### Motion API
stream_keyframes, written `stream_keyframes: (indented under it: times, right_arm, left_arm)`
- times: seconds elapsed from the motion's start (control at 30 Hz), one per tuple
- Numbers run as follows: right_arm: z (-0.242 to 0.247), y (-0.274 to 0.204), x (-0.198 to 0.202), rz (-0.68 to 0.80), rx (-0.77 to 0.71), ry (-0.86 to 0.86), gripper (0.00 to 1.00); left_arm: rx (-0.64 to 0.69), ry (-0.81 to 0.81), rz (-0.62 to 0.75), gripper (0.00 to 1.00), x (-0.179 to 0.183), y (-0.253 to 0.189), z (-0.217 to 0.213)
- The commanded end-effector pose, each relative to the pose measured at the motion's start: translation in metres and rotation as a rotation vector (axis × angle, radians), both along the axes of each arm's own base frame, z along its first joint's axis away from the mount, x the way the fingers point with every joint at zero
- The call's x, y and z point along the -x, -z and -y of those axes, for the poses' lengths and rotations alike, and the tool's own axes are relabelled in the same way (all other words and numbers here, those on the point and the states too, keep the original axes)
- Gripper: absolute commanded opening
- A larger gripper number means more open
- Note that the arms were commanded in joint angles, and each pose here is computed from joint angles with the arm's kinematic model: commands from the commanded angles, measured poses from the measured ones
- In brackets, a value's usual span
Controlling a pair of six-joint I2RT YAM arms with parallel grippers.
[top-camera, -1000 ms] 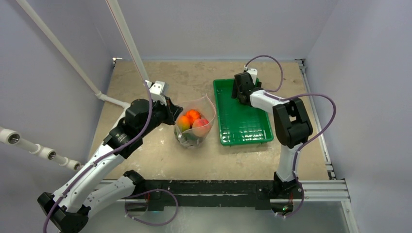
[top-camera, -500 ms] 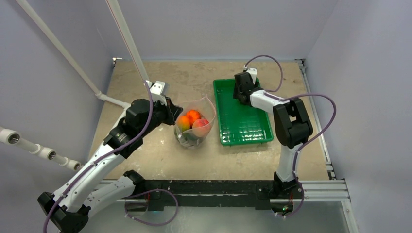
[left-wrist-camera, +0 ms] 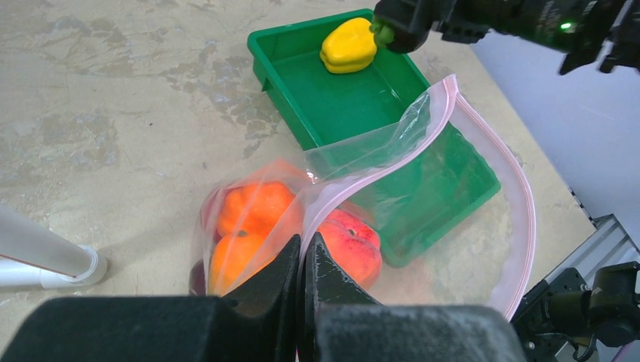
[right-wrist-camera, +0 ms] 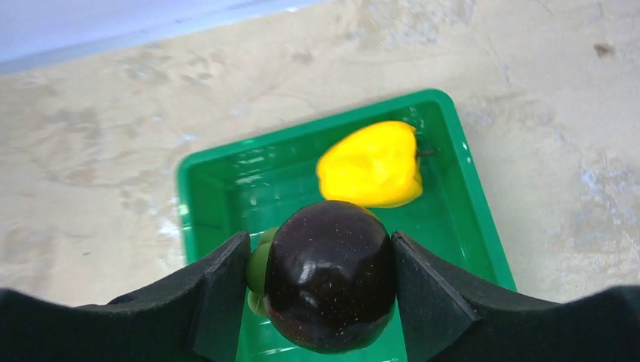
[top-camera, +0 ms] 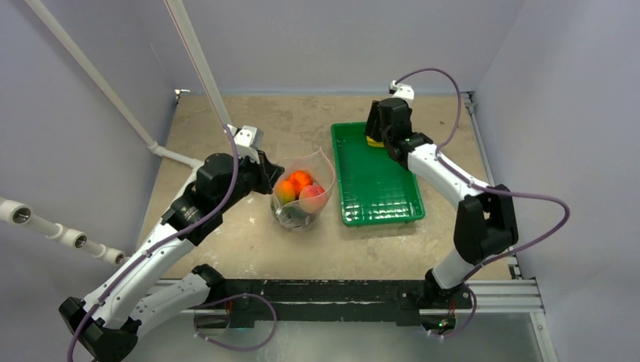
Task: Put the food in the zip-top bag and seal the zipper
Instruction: Pick up the fake fruit from the bin, then place the fake fruit in the zipper food storage bag.
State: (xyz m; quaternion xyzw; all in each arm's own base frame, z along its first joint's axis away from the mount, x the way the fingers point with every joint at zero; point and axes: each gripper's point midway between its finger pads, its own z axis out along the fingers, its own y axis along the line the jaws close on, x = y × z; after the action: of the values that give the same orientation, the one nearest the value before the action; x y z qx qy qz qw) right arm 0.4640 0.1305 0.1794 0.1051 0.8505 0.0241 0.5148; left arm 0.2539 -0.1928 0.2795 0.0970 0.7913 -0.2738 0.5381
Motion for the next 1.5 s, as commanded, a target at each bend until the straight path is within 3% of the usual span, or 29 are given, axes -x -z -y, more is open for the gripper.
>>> stream_keyframes:
  times: [0.0,0.43,0.77,1.07,1.47]
  right_arm:
    - [-0.021,-0.057,0.018,0.111,-0.063,-0.088,0.33]
    - [-0.092,-0.187,0.091,0.364,-0.158,-0.309,0.34]
    - [-0.135,-0.246,0.150,0.495,-0.266,-0.605,0.34]
    - [-0.174,-0.245,0.191,0.501,-0.252,-0.808,0.36]
    - [-0.217,-0.177,0.210,0.346,-0.124,-0.853,0.38]
  left_arm:
    - [-0.006,-0.011,0.022,0.00,-0.004,-0.005,-0.002]
    - [-0.011,-0.015,0.017,0.00,-0.005,-0.003,-0.002]
    - [-0.008,-0.016,0.021,0.00,-0.005,-0.004,-0.003]
    - [-0.011,-0.014,0.017,0.00,-0.005,-0.003,-0.002]
    - [-0.014,-0.017,0.018,0.00,-0.005,-0.003,-0.003]
